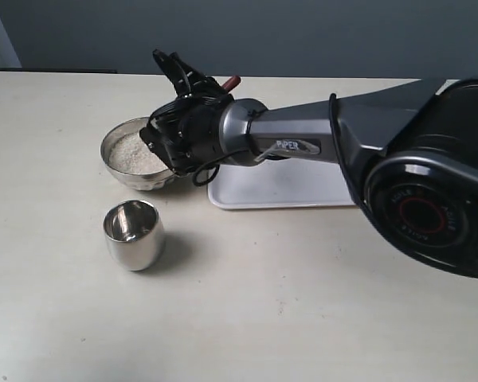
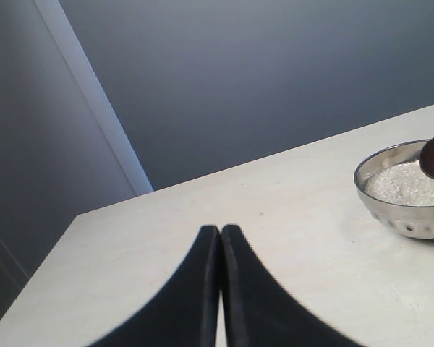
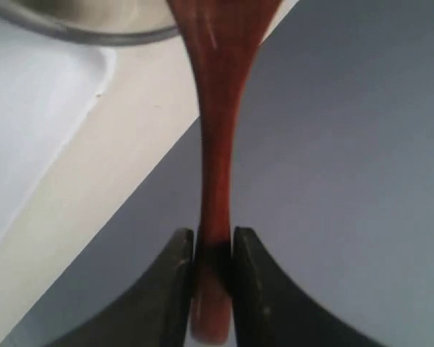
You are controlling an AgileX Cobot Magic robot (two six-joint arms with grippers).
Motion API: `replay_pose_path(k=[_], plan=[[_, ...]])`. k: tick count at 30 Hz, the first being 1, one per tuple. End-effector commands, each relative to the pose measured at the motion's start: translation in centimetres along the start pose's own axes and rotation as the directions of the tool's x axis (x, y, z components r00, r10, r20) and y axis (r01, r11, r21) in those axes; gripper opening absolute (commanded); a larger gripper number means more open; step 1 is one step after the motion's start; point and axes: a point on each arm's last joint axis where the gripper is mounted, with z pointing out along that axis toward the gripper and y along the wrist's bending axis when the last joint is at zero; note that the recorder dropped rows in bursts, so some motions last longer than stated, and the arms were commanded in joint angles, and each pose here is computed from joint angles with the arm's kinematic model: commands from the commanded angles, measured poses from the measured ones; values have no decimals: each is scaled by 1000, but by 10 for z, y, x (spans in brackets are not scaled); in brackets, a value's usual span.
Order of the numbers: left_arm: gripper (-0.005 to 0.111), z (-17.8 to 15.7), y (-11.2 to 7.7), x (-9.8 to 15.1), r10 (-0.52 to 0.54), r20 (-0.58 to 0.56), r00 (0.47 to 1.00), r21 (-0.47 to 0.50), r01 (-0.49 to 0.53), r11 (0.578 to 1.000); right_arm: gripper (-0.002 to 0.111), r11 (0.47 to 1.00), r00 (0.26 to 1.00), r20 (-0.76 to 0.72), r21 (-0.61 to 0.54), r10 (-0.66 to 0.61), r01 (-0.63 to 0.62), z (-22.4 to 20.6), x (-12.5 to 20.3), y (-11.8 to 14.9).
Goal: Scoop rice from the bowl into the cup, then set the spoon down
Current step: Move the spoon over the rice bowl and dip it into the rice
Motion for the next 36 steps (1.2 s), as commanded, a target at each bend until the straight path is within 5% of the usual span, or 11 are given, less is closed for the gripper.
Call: replay_pose_path(k=[1,18,23,36], plan=[[0,-1,0,-2,-10,14,1000,2,10,1000,0,999,1000,-9,49,6,-5,7,3,-11],[0,-1,0,-2,-10,14,1000,2,10,1000,0,996,999,5,68,52,-52,13,11,-25],[0,-1,0,-2,-10,14,1000,2,10,1000,0,999,998,55,-32,10,-9,12,6,-16],[0,-1,0,-2,-10,14,1000,2,10,1000,0,996,997,38,-43,-70,72,20,-15,-2]])
